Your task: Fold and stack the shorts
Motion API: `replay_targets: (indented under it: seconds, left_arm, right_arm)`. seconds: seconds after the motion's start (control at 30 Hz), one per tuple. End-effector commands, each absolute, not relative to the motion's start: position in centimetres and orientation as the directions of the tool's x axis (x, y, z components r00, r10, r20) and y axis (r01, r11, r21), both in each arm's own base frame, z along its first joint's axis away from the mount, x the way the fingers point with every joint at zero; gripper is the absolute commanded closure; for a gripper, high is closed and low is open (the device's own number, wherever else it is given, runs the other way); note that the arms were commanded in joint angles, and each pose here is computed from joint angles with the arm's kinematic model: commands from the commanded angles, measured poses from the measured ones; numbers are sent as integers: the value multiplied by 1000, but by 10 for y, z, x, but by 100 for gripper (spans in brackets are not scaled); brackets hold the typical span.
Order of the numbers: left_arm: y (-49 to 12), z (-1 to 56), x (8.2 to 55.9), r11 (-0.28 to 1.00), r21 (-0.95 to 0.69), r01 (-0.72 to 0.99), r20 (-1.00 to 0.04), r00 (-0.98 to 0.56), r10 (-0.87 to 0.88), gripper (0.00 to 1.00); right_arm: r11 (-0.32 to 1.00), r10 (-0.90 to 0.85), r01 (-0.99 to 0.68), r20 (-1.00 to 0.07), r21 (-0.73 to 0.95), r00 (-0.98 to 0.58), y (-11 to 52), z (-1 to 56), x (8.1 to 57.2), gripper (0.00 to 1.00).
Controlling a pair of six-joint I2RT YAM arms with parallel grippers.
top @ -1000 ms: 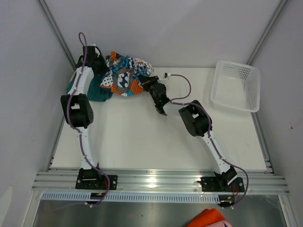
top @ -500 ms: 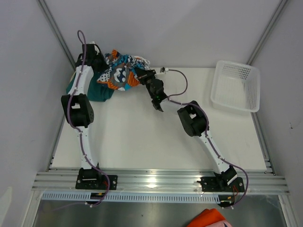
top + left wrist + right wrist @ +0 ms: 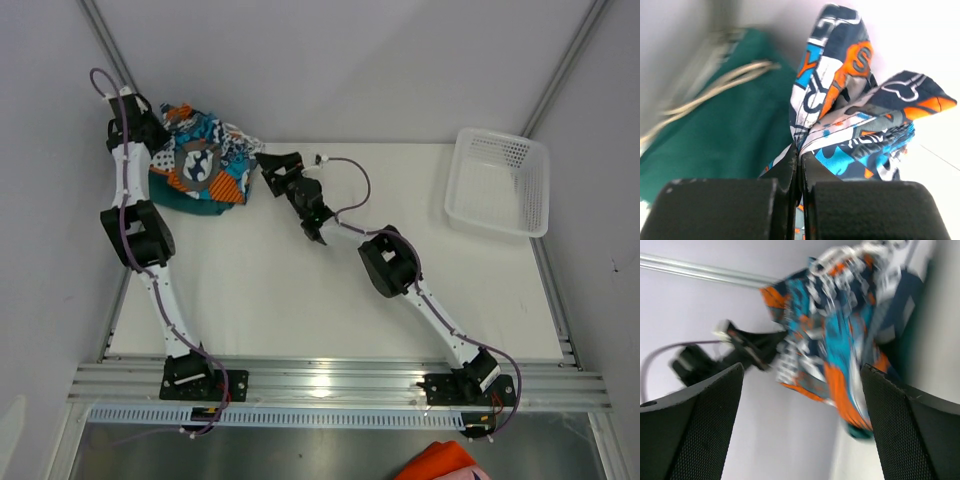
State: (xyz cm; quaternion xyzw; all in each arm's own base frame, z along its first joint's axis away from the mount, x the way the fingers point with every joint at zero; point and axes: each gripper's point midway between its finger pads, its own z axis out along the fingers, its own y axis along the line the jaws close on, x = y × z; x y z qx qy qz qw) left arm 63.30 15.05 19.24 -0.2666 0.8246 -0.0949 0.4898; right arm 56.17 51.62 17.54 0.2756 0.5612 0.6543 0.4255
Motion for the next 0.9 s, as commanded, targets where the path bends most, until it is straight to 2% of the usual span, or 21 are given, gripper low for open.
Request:
replay_targets:
  seconds: [0.0,0.07,0.1,0.2,0.3,0.43,0.47,0.5,0.53,0.57,0.6,0.83,0.87]
  left_arm:
    - [187,202,636,839,-339,-425,-819,-306,-486,100]
    - [187,204,632,845,-340,-413,-819,-311,-482,100]
    - [185,190,629,843,-331,-424,-809,-332,-485,100]
    - [192,156,626,828,-313,-465,-789,-358,-499,92]
    - [203,135,623,803,-310,-509,-759,-377,-532,91]
    - [218,162,620,788,-303,-536,-797,-311,-518,84]
    - [218,157,616,786,-297,-543,-794,-317,-519,78]
    - [221,159,614,781,-294,-551,-800,-306,-517,65]
    - [222,166,613,778,-296,-555,-809,-287,-512,40]
    - [225,168,611,772,-287,-568,-814,-280,-509,29]
    - [226,170,611,767,-286,-575,-815,-275,-510,3]
    - [222,182,606,770,-307,-559,-826,-246,-507,1]
    - [221,202,603,774,-308,-553,-844,-217,-491,1]
  right_arm:
    - [32,845,-291,-182,956,-503,507,187,541,0]
    - [108,834,-277,-238,955,-498,499,164,536,1]
    - [112,834,-282,-244,953,-495,496,168,535,1]
    - [113,806,-284,-255,952,-534,497,159,528,1]
    - [126,785,-304,-282,944,-552,496,154,519,0]
    - [173,771,-324,-333,930,-543,488,156,513,1]
    - [175,765,-327,-337,929,-548,488,155,511,0]
    - [177,761,-331,-342,927,-551,487,154,511,1]
    - [185,753,-341,-355,922,-553,486,153,510,0]
    - [183,744,-355,-365,917,-559,484,156,509,1]
    - [183,732,-364,-374,913,-569,485,158,507,0]
    - [255,692,-424,-470,869,-548,469,167,496,1]
    - [269,679,-429,-486,862,-550,467,163,492,1]
